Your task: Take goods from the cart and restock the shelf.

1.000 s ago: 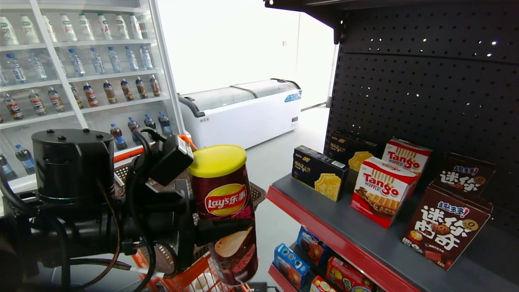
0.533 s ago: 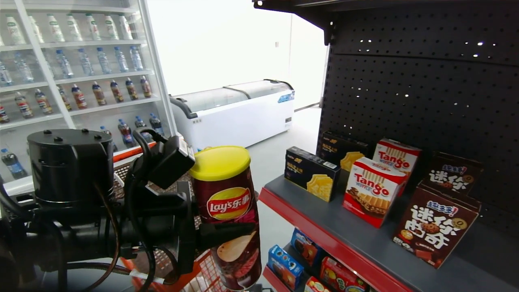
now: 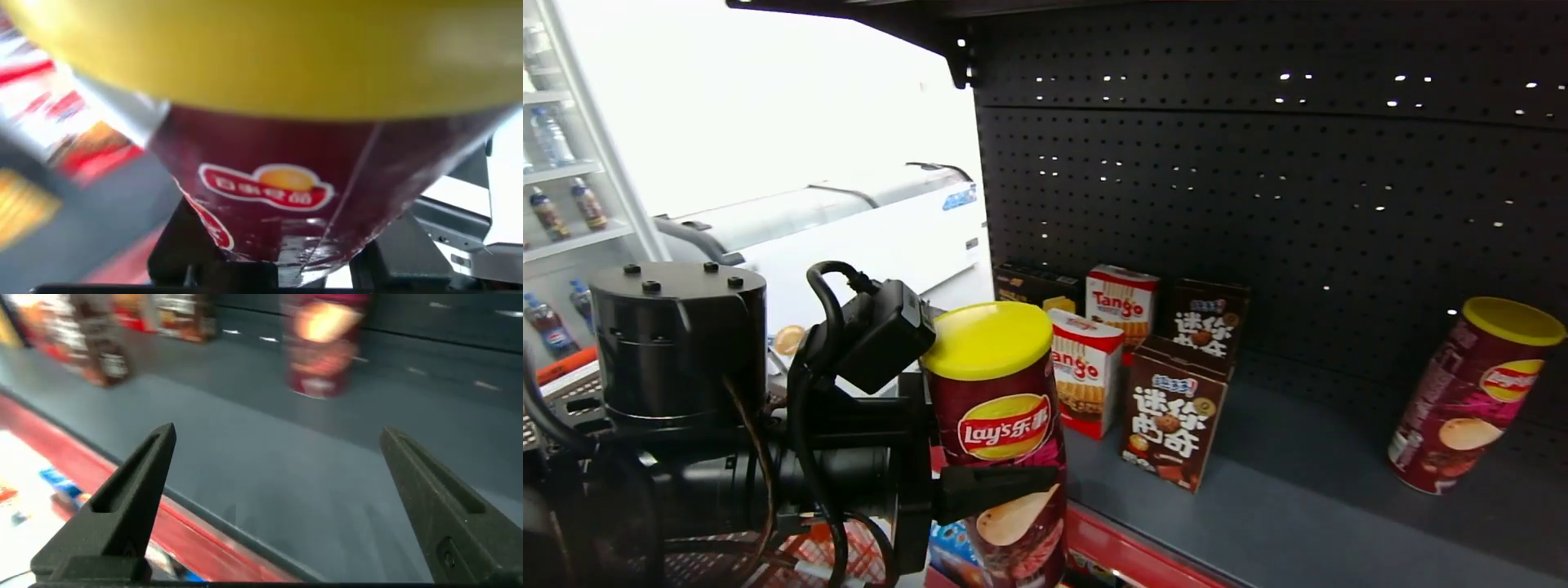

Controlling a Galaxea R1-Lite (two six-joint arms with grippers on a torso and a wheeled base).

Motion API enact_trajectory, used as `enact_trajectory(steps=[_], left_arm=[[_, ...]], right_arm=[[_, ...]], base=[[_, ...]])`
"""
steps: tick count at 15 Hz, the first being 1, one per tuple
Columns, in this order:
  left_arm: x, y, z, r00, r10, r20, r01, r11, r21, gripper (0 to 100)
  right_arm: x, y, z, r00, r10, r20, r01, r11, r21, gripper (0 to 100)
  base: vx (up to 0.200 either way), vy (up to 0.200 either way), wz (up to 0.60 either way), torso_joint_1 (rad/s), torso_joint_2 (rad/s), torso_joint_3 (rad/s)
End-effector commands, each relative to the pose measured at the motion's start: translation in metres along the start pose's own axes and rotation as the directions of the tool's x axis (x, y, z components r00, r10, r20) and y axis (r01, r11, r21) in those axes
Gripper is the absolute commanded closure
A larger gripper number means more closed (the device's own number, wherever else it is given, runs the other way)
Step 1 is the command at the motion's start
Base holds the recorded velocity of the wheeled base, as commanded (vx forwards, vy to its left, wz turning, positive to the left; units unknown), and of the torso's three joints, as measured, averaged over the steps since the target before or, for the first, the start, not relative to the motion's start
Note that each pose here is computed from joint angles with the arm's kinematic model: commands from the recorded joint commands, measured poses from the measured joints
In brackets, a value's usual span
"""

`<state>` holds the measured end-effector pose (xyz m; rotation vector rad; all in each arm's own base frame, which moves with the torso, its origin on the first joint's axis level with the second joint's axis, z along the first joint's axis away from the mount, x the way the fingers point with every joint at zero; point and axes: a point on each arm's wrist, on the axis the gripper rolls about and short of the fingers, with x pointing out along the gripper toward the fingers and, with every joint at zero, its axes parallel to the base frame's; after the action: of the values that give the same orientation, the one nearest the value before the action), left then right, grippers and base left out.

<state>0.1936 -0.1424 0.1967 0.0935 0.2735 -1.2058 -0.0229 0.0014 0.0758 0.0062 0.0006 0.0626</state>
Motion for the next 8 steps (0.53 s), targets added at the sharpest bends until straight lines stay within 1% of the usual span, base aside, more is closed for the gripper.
enact_trajectory(steps=[1, 8], left_arm=[[0.0009, -0.0019, 0.0009, 1.000, -0.008, 0.002, 0.008, 1.000, 0.004, 100], [0.0016, -0.0012, 0.0021, 1.000, -0.006, 0.007, 0.006, 1.000, 0.008, 100]], right_arm=[[0.0000, 0.0000, 0.0000, 1.000, 0.000, 0.000, 0.000, 1.000, 0.000, 0], [0.0000, 0.0000, 0.0000, 1.000, 0.000, 0.000, 0.000, 1.000, 0.000, 0]], base=[[0.000, 0.000, -0.60, -0.002, 0.01, 0.007], [0.000, 0.000, -0.60, 0.000, 0.00, 0.004]])
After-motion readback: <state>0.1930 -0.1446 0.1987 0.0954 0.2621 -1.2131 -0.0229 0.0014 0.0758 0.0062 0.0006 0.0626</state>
